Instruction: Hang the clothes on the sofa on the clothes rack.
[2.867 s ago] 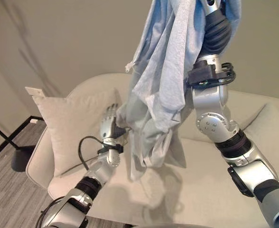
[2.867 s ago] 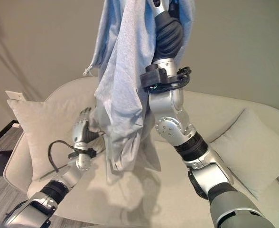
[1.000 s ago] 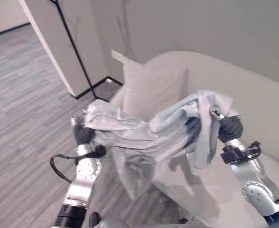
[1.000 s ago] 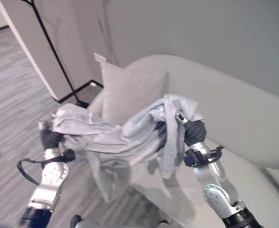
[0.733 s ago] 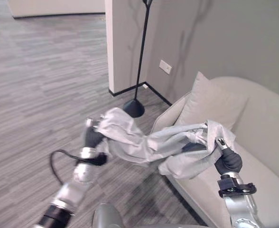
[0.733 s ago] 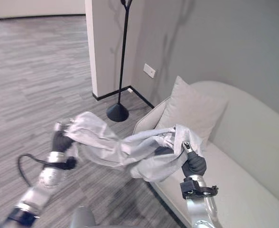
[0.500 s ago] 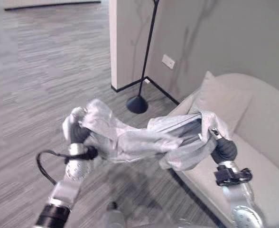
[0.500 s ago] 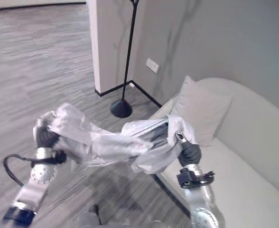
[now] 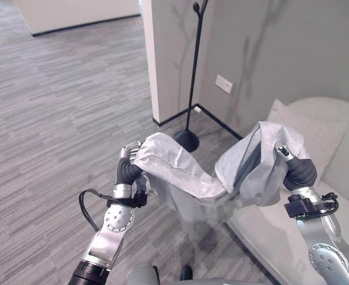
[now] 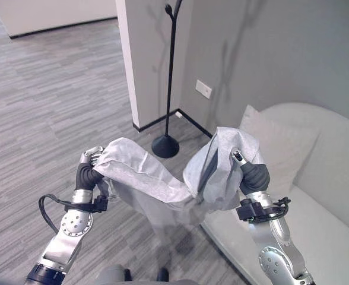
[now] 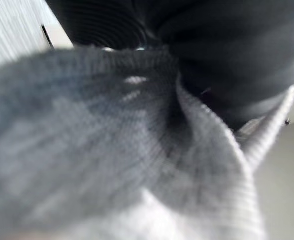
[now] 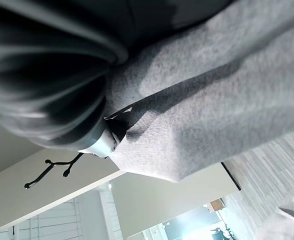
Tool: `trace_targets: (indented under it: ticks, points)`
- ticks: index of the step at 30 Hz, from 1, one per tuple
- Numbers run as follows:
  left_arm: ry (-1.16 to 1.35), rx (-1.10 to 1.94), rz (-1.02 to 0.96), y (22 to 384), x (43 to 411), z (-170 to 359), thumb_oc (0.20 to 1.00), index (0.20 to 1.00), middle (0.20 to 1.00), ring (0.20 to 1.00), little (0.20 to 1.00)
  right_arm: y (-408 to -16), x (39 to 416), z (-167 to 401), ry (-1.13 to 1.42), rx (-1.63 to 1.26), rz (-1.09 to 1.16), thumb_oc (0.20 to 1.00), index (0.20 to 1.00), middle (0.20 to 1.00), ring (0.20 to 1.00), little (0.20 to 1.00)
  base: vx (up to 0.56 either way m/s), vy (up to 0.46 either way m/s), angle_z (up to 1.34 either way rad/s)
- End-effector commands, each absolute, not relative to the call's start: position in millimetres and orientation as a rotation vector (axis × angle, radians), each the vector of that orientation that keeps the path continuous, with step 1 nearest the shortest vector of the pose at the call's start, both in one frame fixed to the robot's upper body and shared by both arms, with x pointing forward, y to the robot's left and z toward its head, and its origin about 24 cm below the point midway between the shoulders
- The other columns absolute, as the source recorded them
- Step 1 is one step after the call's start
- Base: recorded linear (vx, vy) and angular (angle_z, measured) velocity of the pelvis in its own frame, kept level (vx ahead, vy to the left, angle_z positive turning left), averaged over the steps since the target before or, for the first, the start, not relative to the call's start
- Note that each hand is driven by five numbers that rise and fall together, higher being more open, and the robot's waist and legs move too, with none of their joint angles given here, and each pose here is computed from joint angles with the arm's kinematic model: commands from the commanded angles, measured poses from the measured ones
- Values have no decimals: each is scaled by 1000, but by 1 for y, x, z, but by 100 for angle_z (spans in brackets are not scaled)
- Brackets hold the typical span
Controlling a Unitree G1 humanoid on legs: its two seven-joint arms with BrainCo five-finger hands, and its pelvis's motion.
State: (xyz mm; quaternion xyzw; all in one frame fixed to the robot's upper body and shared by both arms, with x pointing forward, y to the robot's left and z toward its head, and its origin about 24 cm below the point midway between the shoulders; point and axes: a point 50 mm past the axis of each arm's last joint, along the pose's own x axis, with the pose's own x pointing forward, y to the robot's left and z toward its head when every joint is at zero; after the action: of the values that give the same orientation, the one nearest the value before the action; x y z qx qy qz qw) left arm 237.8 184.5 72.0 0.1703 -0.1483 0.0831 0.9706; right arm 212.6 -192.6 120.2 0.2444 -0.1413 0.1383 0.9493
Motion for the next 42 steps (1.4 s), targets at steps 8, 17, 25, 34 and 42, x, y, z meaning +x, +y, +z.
trace_targets:
  ticks: [8, 17, 25, 34, 42]
  points:
    - [-441, 332, 206, 183, 247, 94, 200, 200, 200, 200, 200, -201, 212, 143, -431, 421, 206, 200, 200, 200, 200, 200, 322, 253, -33]
    - [-534, 544, 293, 207, 247, 105, 200, 200, 200, 200, 200, -224, 202, 146, -554, 285, -114, 200, 200, 200, 200, 200, 314, 393, -31]
    - [-789, 651, 409, 215, 259, 158, 200, 200, 200, 200, 200, -219, 213, 176, -764, 79, -335, 200, 200, 200, 200, 200, 191, 377, -44]
    - [-1012, 749, 525, 210, 273, 200, 200, 200, 200, 200, 200, -213, 235, 224, -1030, -505, -678, 200, 200, 200, 200, 200, 181, 46, -34]
    - [-1108, 1020, 756, 235, 305, 251, 200, 200, 200, 200, 200, -219, 252, 254, -1160, -853, -756, 200, 200, 200, 200, 200, 264, -59, 11]
